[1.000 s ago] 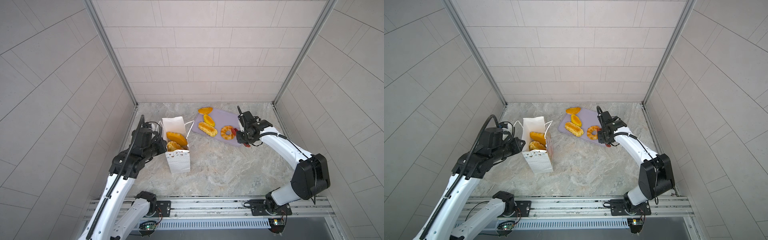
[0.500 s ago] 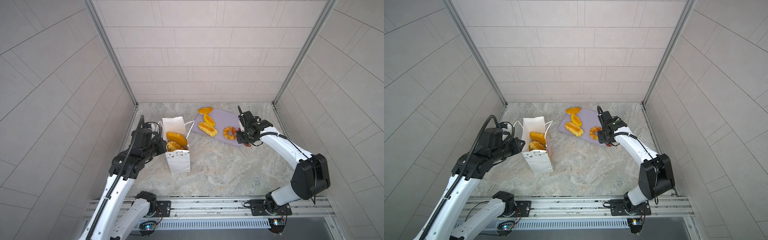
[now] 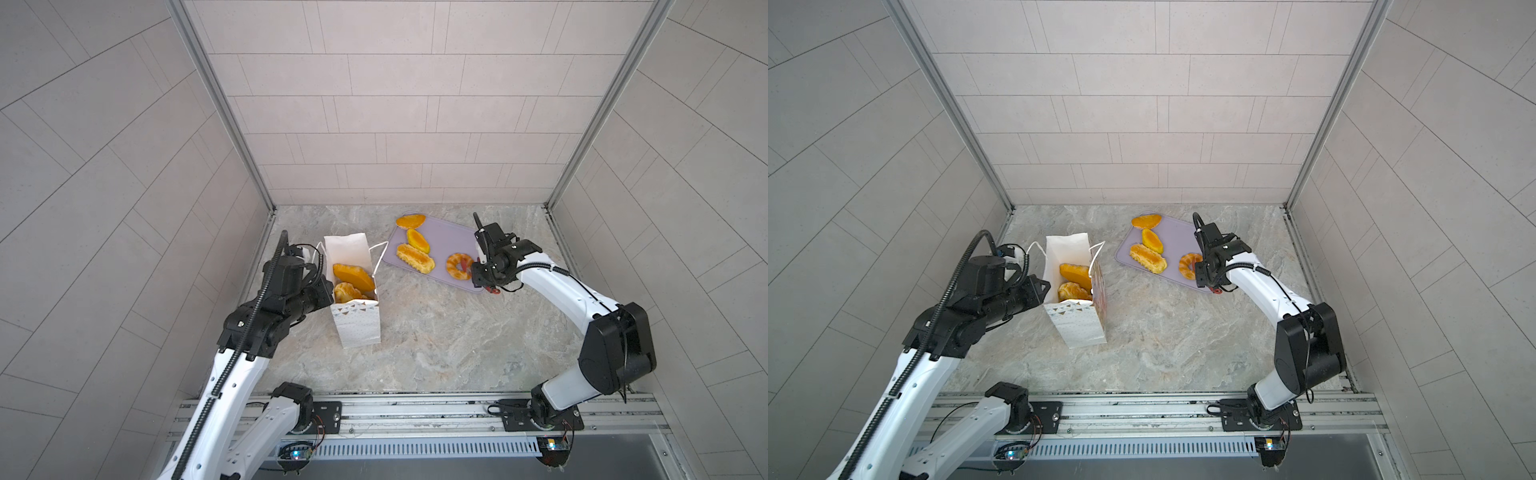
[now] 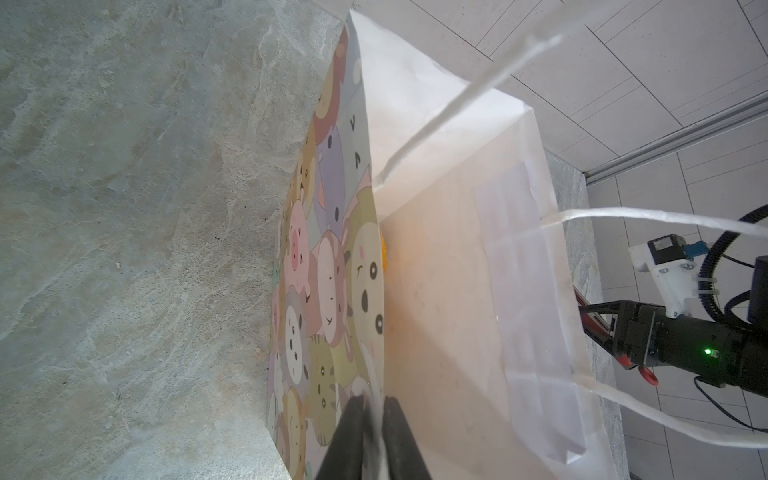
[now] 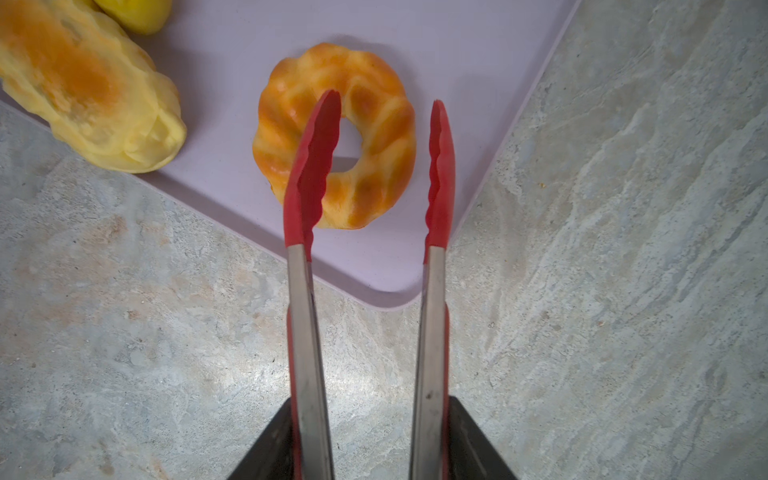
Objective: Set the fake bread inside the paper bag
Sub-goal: 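Lower the open tongs around the ring bun with the right gripper, then squeeze the tongs shut on the ring bun with the right gripper, then lift the ring bun with the tongs and carry it over the bag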
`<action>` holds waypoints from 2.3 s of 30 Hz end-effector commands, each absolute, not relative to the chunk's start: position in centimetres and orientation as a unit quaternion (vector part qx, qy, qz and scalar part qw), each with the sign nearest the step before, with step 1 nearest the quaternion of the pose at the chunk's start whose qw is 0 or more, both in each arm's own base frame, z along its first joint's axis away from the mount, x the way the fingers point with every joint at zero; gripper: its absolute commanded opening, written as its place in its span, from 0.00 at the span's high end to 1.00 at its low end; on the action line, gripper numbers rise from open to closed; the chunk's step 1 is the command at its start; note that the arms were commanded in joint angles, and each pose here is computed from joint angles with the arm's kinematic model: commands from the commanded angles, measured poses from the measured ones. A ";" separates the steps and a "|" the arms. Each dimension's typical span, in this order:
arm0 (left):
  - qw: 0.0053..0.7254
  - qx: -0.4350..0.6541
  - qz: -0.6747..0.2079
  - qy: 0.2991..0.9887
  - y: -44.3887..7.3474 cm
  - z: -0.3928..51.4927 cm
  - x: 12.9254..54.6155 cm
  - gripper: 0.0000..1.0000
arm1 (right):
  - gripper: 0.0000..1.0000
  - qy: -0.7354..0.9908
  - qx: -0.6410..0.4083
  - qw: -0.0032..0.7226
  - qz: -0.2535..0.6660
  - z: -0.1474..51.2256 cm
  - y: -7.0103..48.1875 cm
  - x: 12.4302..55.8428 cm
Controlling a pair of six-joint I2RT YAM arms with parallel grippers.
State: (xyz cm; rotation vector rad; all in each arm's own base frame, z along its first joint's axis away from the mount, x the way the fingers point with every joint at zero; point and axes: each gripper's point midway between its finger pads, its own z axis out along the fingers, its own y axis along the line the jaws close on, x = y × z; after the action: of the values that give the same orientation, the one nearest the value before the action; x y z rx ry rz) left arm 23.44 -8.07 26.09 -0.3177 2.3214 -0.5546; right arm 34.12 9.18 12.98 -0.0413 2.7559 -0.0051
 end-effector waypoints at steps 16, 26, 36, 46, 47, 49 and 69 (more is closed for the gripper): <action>0.364 -0.121 -0.213 0.899 -8.0 26.2 23.6 0.86 | 0.51 0.983 0.005 0.181 -0.008 10.8 8.4 34.9; 0.367 -0.121 -0.215 0.897 -8.1 26.5 23.6 0.86 | 0.59 0.983 0.013 0.185 -0.008 11.1 7.8 34.7; 0.366 -0.121 -0.215 0.897 -8.1 26.6 23.8 0.85 | 0.65 0.976 0.021 0.216 -0.005 14.0 7.3 34.6; 0.369 -0.122 -0.213 0.897 -8.0 26.6 23.7 0.86 | 0.68 0.967 0.018 0.254 0.006 17.7 7.2 34.4; 0.369 -0.122 -0.213 0.896 -8.0 26.7 23.7 0.86 | 0.68 0.965 0.018 0.260 0.008 18.2 7.2 34.4; 0.369 -0.123 -0.213 0.896 -8.0 26.7 23.7 0.86 | 0.68 0.962 0.014 0.273 0.014 19.0 7.3 34.3; 0.375 -0.125 -0.211 0.894 -7.8 26.9 23.6 0.86 | 0.68 0.910 0.004 0.395 0.126 31.3 9.8 32.9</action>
State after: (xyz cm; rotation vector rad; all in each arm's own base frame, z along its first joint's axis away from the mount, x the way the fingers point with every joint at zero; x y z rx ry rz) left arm 23.62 -7.93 26.15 -0.3220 2.3148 -0.5446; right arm 33.73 9.22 28.07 0.0074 2.3814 0.2450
